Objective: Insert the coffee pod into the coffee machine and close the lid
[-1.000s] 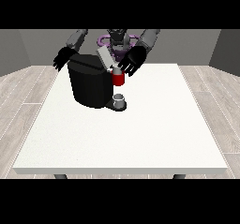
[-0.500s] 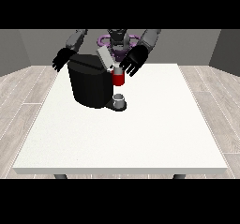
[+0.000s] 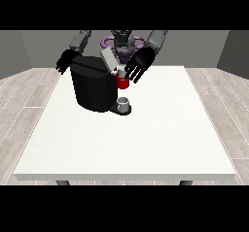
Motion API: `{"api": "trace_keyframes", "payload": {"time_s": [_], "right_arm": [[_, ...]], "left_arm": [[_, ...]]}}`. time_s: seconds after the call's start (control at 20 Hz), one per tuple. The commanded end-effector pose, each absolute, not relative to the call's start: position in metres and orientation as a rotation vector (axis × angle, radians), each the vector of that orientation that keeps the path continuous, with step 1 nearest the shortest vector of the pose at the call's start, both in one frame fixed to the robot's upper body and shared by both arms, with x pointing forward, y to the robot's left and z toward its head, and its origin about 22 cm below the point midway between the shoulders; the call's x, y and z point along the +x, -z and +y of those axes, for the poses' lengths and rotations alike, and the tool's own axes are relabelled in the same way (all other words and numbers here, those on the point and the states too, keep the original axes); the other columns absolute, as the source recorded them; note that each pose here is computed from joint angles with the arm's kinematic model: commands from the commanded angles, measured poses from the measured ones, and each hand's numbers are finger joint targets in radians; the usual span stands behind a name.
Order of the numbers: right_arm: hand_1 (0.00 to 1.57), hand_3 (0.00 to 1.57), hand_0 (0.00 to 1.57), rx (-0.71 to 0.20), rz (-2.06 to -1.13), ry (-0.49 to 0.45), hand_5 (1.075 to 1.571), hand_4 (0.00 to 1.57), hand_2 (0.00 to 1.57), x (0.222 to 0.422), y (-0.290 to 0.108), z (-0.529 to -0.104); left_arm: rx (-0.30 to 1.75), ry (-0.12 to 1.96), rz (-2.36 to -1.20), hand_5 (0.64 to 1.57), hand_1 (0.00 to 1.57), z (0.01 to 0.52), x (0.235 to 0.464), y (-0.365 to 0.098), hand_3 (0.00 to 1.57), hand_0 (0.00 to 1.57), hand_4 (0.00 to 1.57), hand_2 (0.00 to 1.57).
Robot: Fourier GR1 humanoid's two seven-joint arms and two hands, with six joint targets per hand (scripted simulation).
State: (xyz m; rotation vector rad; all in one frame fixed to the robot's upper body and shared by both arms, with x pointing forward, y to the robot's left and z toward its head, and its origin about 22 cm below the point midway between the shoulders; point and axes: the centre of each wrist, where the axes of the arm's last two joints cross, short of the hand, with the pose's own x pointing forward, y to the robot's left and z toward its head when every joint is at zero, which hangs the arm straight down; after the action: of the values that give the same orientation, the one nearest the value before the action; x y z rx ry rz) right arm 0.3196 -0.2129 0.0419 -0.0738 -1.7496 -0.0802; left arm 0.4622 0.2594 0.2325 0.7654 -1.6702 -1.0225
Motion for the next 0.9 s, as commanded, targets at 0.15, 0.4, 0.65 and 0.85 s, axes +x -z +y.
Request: {"api": "trace_keyframes", "payload": {"time_s": [0.15,0.4,0.65,0.85], "right_arm": [[0.0,0.0,0.0,-0.11,-1.705,0.119,1.571,0.37,0.0,0.327,-0.041,-0.238],[0.0,0.0,0.0,-0.116,-1.668,0.135,1.571,0.34,0.0,0.31,-0.009,-0.224],[0.0,0.0,0.0,-0.146,-1.683,0.1,1.571,0.42,0.0,0.307,-0.007,-0.23],[0.0,0.0,0.0,-0.141,-1.638,0.152,1.571,0.38,0.0,0.31,-0.004,-0.224]], "left_arm": [[0.761,1.114,-1.604,1.571,0.0,0.246,0.462,-0.211,0.0,0.0,0.0,0.0],[0.703,1.112,-1.589,1.571,0.0,0.257,0.462,-0.227,0.0,0.0,0.0,0.0],[0.712,1.111,-1.574,1.571,0.0,0.249,0.461,-0.209,0.0,0.0,0.0,0.0],[0.714,1.091,-1.582,1.571,0.0,0.24,0.461,-0.21,0.0,0.0,0.0,0.0]]}}
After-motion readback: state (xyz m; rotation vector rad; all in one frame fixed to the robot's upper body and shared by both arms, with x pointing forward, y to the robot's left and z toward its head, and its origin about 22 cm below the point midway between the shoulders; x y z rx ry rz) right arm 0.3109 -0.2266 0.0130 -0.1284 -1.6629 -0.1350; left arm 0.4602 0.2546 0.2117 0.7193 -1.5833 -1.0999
